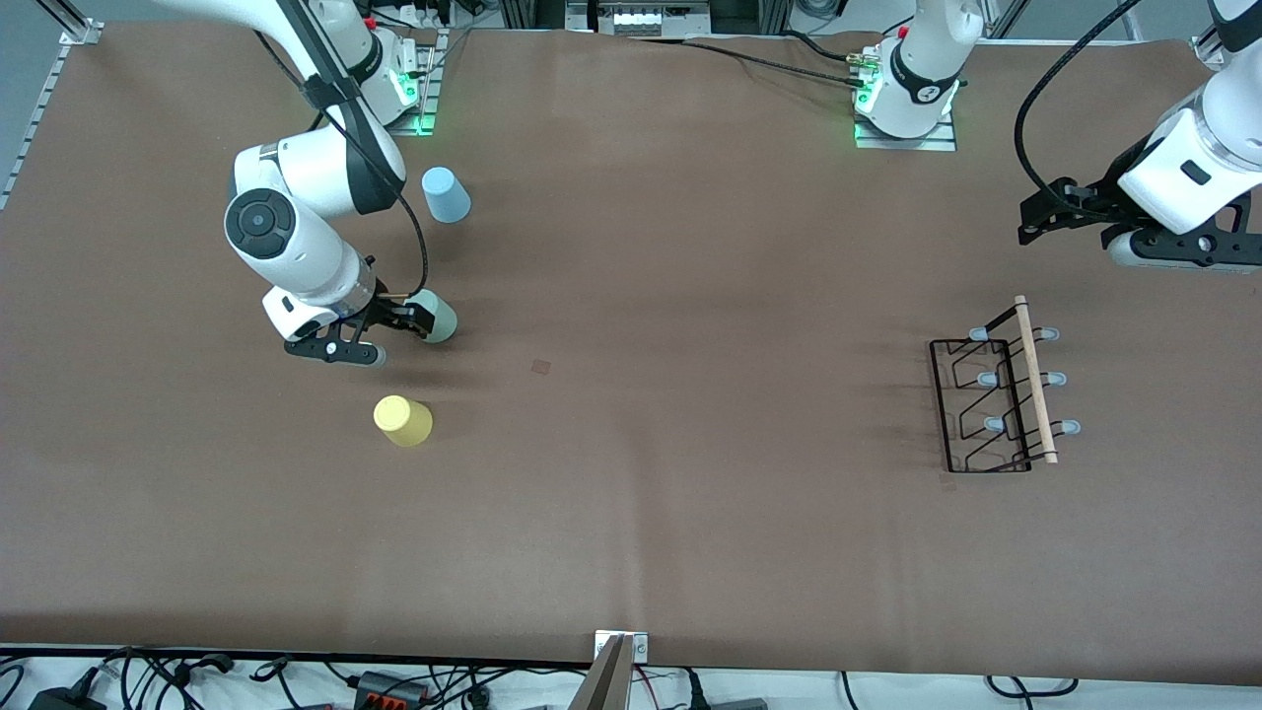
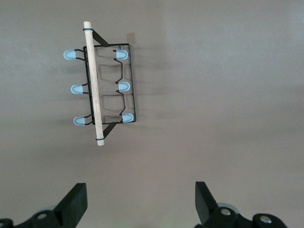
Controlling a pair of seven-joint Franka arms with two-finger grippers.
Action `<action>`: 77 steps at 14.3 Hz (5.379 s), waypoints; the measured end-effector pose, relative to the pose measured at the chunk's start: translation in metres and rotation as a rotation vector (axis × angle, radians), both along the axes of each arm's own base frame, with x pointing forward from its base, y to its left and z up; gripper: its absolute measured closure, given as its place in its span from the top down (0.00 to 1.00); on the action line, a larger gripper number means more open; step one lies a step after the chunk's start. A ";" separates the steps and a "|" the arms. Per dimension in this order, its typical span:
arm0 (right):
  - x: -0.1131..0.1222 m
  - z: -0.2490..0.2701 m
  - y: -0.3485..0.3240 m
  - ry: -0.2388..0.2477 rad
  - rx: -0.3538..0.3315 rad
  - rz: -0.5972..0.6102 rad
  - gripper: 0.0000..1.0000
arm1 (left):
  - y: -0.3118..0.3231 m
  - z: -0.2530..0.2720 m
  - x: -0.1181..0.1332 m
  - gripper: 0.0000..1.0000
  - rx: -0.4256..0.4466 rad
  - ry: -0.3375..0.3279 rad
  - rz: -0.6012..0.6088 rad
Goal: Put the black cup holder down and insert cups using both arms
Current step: 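Grasp the teal cup with the right gripper while the left gripper reaches the rack handle, then grasp the rack handle with the left gripper and drag it to mid-table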
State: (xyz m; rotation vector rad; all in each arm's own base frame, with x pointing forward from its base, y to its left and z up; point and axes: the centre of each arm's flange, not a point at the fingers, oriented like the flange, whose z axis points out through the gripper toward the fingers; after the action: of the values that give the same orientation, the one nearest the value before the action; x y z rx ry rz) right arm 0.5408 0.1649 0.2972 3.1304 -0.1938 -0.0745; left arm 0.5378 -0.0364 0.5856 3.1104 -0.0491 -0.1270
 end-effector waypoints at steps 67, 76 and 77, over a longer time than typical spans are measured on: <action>-0.049 -0.079 0.013 0.035 -0.009 -0.010 1.00 | -0.170 -0.178 0.040 0.16 -0.054 -0.140 0.016; -0.054 -0.080 0.020 0.038 -0.011 -0.004 1.00 | -0.331 -0.208 -0.015 0.16 -0.027 -0.200 0.092; -0.054 -0.081 0.019 0.039 -0.011 -0.005 1.00 | -0.345 -0.211 -0.018 0.16 -0.021 -0.212 0.092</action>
State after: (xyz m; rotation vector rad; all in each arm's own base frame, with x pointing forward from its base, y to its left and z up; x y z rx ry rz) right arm 0.4868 0.1842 0.2165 3.1146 -0.2004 -0.1337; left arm 0.5193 -0.3811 0.3744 3.0841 0.0876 0.2035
